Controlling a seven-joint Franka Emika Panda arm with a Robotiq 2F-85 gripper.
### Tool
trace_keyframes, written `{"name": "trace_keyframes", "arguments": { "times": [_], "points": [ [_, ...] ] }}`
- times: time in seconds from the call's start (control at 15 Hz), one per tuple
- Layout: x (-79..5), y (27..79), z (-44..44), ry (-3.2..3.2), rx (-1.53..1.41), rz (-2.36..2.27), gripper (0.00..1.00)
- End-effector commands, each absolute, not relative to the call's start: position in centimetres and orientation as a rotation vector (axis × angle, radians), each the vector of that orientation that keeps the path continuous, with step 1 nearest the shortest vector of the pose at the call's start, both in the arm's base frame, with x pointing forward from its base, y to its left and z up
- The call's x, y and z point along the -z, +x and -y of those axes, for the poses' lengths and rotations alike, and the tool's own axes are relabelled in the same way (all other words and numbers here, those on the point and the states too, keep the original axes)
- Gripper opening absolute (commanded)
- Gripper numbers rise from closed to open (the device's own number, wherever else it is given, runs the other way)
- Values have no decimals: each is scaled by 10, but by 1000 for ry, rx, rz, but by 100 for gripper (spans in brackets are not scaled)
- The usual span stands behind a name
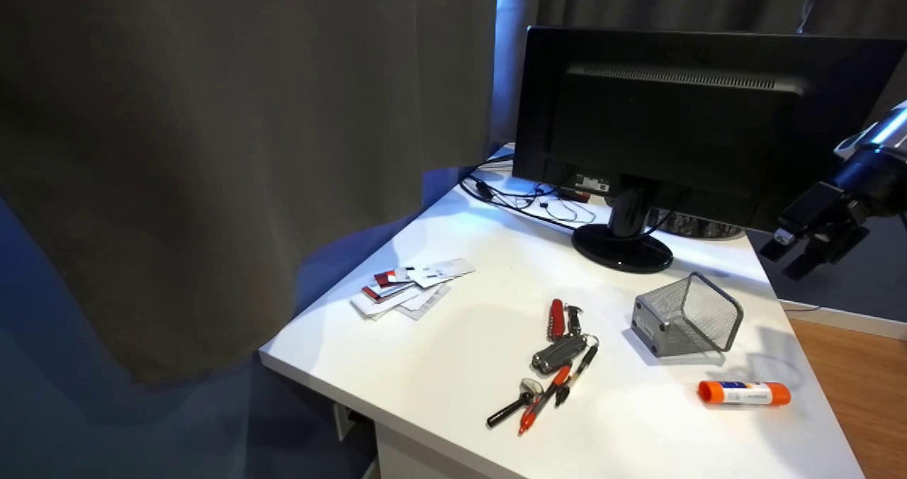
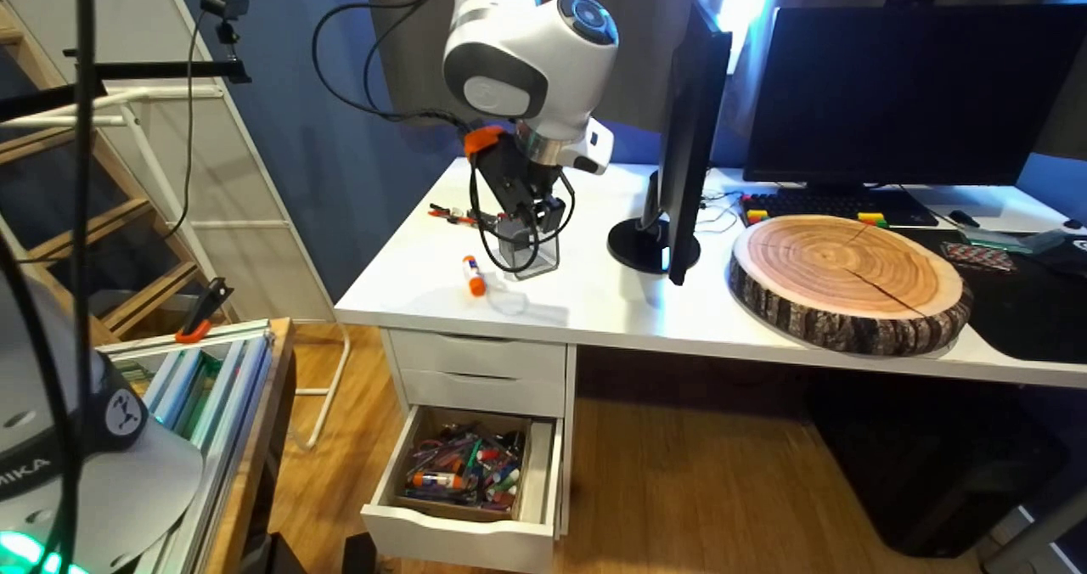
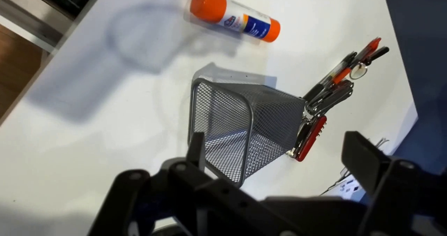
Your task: Turn the grey basket over and then put the orange glue stick in an upright position
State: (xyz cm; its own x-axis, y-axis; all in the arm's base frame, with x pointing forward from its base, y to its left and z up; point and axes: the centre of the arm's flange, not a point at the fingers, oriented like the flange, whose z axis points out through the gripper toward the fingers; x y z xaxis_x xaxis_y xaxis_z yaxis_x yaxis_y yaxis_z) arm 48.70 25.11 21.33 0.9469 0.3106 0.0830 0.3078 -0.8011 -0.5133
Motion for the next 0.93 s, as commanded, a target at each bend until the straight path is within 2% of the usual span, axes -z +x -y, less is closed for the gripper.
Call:
{"name": "trace_keyframes", "arguments": {
  "times": [0.0, 0.53, 0.6, 0.67, 0.8, 0.87],
  "points": [
    [-184, 512, -262, -2447, -18, 425, 100],
    [-137, 527, -274, -2326, -123, 416, 100],
    [-134, 529, -275, -2317, -130, 419, 94],
    [-131, 530, -276, -2306, -134, 422, 72],
    [-127, 533, -277, -2288, -141, 422, 68],
    [-125, 533, -278, -2279, -147, 422, 62]
  ]
}}
